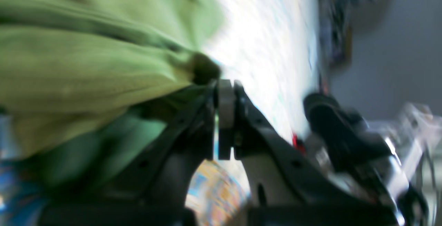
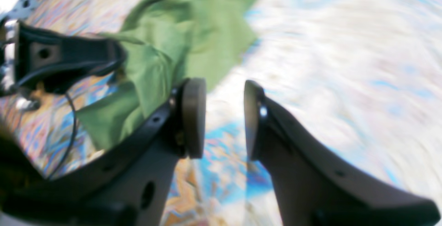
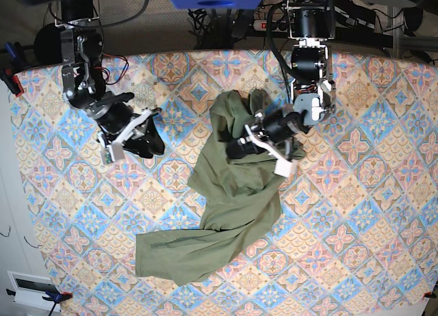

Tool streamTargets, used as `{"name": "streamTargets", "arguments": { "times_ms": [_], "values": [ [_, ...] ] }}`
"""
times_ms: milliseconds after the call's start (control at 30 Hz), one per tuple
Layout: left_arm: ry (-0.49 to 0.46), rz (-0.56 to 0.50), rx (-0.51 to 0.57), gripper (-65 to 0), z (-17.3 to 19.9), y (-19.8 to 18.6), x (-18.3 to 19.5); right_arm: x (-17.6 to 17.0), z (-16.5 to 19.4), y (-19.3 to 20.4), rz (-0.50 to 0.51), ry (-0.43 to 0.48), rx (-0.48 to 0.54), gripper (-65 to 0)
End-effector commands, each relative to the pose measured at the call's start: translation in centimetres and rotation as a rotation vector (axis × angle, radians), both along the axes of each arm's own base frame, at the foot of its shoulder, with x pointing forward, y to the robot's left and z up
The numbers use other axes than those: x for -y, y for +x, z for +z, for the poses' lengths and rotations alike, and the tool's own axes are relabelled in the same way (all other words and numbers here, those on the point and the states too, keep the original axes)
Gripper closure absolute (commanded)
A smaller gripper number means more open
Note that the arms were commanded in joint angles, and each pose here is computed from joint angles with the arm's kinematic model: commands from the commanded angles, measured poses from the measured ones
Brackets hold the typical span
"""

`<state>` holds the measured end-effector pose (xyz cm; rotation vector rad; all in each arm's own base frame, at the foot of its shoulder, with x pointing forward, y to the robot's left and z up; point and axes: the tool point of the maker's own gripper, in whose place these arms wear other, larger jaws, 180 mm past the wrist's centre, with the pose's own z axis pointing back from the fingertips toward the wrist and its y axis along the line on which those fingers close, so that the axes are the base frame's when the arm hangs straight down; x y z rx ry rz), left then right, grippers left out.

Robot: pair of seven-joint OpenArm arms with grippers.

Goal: Layout the t-shirt on the table in an organized manner, then fold the t-shirt properly
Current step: 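Lift the t-shirt with the left gripper and swing it across the table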

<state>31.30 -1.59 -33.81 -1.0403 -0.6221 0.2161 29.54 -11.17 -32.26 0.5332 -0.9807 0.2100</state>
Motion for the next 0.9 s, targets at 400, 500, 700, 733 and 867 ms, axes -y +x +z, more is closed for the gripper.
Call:
{"name": "streamTargets", "arguments": {
  "times_ms": [400,500,700,733,867],
  "values": [
    [-0.009,-0.253,0.396,0.0,10.9,5.8,8.6,10.2,0.2,-1.4,-0.233,-0.105,-0.051,-17.7],
    [-0.012,-0.206,0.500,0.0,14.9,8.9,7.6,10.4,0.0,-1.7,-0.236,-0.107,-0.058,-17.7],
    [0.007,-0.171,0.699,0.0,24.0,13.8,7.1,10.1,-0.1,-1.7,-0.231,-0.103,-0.061,-17.7],
    [0.028,-0.155,0.726,0.0,25.3,14.6,6.6,10.1,-0.1,-1.7,-0.230,-0.103,-0.061,-17.7],
    [0.026,-0.043,0.836,0.0,31.7,17.8,4.1,10.1,-0.1,-1.7,-0.230,-0.103,-0.061,-17.9]
  ]
}}
